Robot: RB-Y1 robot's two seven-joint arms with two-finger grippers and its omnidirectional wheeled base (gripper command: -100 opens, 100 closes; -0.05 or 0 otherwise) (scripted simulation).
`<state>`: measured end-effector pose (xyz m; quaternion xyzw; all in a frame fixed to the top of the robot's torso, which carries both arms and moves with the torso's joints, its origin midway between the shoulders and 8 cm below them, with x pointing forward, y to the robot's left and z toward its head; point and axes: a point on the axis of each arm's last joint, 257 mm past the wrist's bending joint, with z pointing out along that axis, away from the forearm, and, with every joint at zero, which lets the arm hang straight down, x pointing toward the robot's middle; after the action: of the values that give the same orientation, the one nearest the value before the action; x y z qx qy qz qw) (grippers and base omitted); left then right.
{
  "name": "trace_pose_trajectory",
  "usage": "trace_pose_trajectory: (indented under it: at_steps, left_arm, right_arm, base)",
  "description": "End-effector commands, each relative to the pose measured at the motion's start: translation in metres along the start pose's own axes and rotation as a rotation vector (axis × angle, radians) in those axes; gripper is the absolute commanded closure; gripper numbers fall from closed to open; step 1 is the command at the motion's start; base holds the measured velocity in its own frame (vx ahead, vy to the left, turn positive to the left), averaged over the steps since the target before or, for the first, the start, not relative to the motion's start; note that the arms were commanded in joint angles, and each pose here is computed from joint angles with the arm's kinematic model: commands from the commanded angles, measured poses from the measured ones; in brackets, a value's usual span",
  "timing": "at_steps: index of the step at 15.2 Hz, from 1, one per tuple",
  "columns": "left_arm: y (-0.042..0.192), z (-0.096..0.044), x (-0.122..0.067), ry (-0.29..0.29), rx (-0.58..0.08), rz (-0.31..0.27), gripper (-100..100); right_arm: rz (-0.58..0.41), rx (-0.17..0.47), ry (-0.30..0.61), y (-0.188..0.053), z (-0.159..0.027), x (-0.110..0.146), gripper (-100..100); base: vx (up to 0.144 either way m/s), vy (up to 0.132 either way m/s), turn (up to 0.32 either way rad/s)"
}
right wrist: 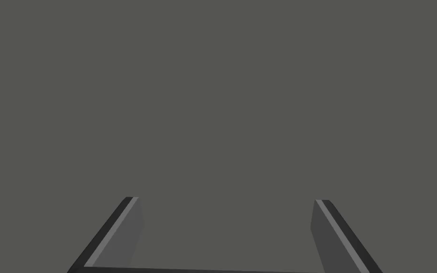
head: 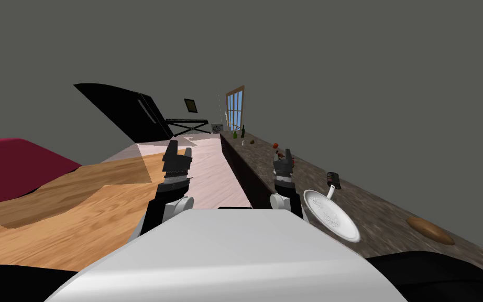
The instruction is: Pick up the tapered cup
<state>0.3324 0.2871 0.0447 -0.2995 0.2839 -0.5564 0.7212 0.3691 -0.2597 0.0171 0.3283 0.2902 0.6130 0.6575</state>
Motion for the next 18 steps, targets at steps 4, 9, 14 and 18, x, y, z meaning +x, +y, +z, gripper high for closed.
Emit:
trace_pose_trajectory:
  at_steps: [4, 9, 14, 18]
  left_arm:
    - [0.0, 0.0, 0.0, 0.0, 0.0, 0.0, 0]
    - [0.0, 0.0, 0.0, 0.0, 0.0, 0.0, 0]
    - [0.0, 0.0, 0.0, 0.0, 0.0, 0.0, 0]
    - [0.0, 0.0, 0.0, 0.0, 0.0, 0.0, 0]
  right_arm:
    - [-0.078, 0.018, 0.087, -0.009, -0.003, 0.006, -100]
    - [-0.148, 0.033, 0.158, -0.019, -0.007, 0.008, -100]
    - [-0.27, 0.061, 0.264, -0.038, -0.015, 0.008, -100]
    - [-0.336, 0.072, 0.338, -0.046, -0.019, 0.009, -100]
  base:
    - [-0.003, -0.002, 0.016]
    - [-0.005, -0.006, 0.02]
    - [-0.006, -0.01, 0.03]
    - [-0.004, -0.01, 0.024]
